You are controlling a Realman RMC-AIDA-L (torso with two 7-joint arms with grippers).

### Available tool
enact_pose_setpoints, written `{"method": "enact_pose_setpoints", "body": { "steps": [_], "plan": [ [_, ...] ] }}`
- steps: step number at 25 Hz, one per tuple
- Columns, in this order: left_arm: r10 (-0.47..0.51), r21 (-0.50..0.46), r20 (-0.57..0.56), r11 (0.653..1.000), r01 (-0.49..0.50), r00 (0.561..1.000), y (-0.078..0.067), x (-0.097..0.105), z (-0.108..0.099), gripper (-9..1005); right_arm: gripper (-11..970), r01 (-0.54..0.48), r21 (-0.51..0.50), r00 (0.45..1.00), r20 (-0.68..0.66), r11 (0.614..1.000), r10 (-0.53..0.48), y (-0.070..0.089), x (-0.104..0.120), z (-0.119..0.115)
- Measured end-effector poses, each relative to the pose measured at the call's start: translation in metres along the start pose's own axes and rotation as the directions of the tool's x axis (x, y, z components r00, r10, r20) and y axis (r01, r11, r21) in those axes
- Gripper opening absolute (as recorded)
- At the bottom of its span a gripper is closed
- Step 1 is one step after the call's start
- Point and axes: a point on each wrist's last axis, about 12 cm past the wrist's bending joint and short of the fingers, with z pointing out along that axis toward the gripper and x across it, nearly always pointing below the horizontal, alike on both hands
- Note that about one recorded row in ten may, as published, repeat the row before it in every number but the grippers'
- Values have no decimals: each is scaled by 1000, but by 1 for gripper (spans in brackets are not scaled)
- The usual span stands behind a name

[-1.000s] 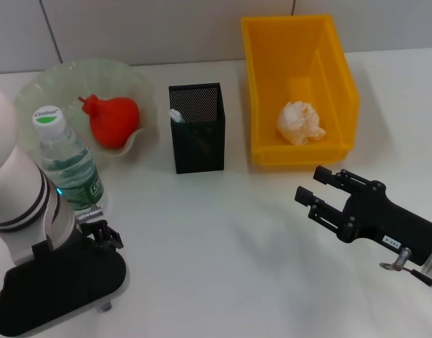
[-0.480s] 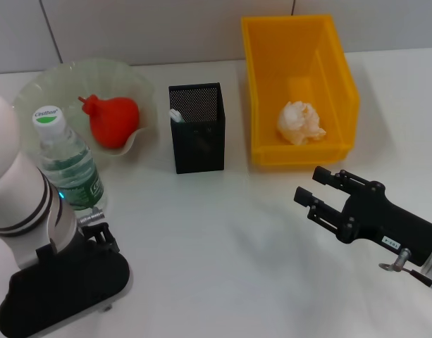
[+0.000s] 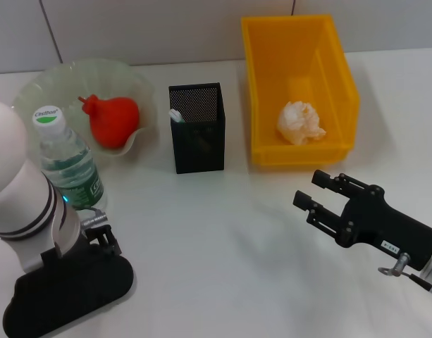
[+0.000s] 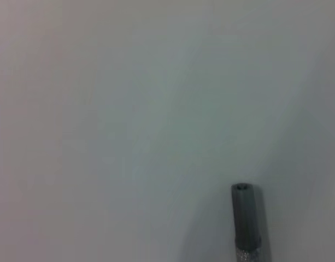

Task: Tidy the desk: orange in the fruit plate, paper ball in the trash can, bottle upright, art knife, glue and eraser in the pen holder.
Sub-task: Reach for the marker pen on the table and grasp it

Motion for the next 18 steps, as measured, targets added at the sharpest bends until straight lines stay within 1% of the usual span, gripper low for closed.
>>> {"method": "enact_pose_setpoints", "body": {
  "steps": [5,10,18],
  "plan": [
    [7,1,1,1000,-7,1000,-1,-2,1,588,584,-3,2,1000,-2,1000,3,1,1,-1],
    [12,4,-3,1000,-12,1000,-1,-2,1,440,584,-4,4,1000,-2,1000,4,1,1,-2],
    [16,-2,-7,1000,-16,1000,-1,-2,2,387,585,-6,5,1000,-2,1000,6,1,2,-3]
  ]
}}
